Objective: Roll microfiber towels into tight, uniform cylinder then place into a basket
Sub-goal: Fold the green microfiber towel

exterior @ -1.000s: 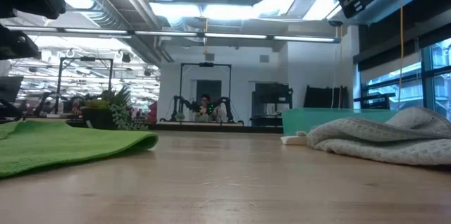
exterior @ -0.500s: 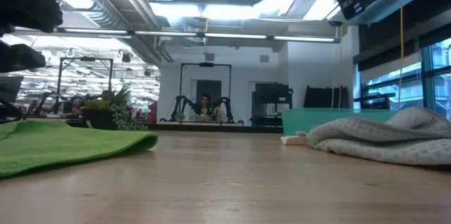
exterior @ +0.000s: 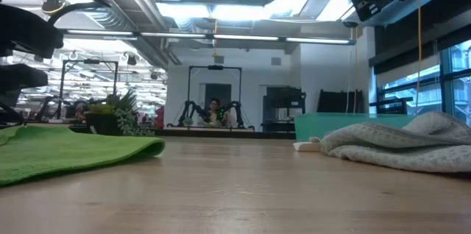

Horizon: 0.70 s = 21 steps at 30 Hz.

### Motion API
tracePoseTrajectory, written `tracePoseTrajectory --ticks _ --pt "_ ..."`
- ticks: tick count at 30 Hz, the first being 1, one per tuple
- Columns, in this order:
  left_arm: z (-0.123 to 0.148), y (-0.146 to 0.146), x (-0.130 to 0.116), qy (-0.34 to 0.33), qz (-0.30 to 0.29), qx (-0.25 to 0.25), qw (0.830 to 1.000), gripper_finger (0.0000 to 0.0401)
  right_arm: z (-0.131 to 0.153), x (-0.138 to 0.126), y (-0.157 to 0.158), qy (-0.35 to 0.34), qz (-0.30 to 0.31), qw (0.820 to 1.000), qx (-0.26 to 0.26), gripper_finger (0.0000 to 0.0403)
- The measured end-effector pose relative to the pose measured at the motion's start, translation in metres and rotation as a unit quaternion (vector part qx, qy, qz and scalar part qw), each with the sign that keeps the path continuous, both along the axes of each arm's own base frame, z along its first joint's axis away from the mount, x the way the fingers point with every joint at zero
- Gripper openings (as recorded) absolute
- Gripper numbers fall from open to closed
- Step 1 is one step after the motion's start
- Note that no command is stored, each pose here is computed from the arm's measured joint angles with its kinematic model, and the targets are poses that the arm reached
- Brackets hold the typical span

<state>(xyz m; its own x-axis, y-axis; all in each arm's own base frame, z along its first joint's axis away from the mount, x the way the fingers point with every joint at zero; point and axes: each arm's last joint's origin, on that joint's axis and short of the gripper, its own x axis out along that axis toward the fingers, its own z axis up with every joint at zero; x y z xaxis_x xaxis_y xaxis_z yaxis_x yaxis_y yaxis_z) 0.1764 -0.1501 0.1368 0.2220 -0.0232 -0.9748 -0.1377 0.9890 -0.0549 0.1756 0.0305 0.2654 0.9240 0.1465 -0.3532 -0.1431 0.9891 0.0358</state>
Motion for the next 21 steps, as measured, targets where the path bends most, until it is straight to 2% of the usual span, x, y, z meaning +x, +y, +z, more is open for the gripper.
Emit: tracePoseTrajectory --ticks 7,12,16,21 --pt "0.004 0.001 -0.001 0.002 -0.001 -0.008 1.0 0.0009 0.0 0.0 0.0 0.0 0.0 1.0 0.0 0.0009" --pt "0.017 -0.001 0.002 -0.026 0.001 -0.014 1.0 0.0004 0.0 0.0 0.0 0.0 -0.002 1.0 -0.001 0.0009" --pt "0.029 0.001 0.007 -0.066 -0.009 0.015 0.998 0.0002 0.0 0.0 -0.001 -0.001 -0.013 1.0 -0.005 0.0009" --pt "0.028 0.018 0.025 -0.087 -0.016 0.049 0.995 0.0001 0.0 0.0 -0.001 -0.003 -0.009 1.0 -0.018 0.0009"
